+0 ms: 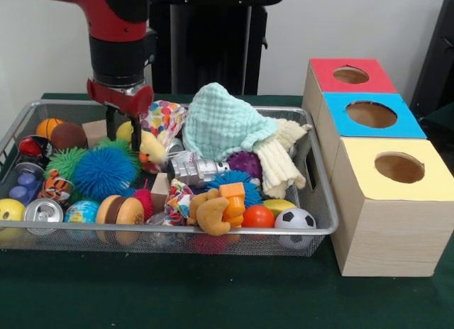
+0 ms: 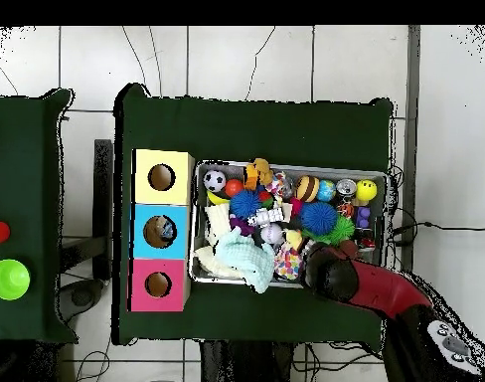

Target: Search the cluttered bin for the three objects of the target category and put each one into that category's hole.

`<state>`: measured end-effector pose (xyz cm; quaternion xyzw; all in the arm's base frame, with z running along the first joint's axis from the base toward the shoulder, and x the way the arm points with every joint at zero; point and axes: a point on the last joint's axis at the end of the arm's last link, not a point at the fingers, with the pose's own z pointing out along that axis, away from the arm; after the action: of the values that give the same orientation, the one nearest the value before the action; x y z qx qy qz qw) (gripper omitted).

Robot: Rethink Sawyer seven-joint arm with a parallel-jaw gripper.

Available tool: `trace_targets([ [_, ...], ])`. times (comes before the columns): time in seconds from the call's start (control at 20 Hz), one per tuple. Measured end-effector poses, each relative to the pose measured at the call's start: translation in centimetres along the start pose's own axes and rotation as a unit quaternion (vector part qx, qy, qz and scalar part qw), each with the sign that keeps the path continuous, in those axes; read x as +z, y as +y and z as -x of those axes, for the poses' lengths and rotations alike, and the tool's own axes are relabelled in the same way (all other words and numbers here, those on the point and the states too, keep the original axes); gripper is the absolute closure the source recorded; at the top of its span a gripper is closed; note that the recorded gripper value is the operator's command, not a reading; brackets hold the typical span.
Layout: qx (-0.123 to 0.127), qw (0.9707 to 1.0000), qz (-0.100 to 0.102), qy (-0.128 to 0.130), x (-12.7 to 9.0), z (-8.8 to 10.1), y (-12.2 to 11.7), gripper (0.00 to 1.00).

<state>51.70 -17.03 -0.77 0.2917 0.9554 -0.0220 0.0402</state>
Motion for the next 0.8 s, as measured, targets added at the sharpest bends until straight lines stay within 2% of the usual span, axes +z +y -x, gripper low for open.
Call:
trace_targets([
  [0.15, -0.001, 0.9999, 0.006, -0.011, 1.1, 0.4, 0.3, 0.0],
  [0.5, -0.002, 0.9997, 0.012, -0.02, 1.8, 0.6, 0.8, 0.0],
  [0.7, -0.003, 0.9997, 0.012, -0.023, 1.4, 0.8, 0.9, 0.0],
  [0.8, -0.007, 0.9997, 0.008, -0.023, 0.4, 1.2, 1.2, 0.0],
])
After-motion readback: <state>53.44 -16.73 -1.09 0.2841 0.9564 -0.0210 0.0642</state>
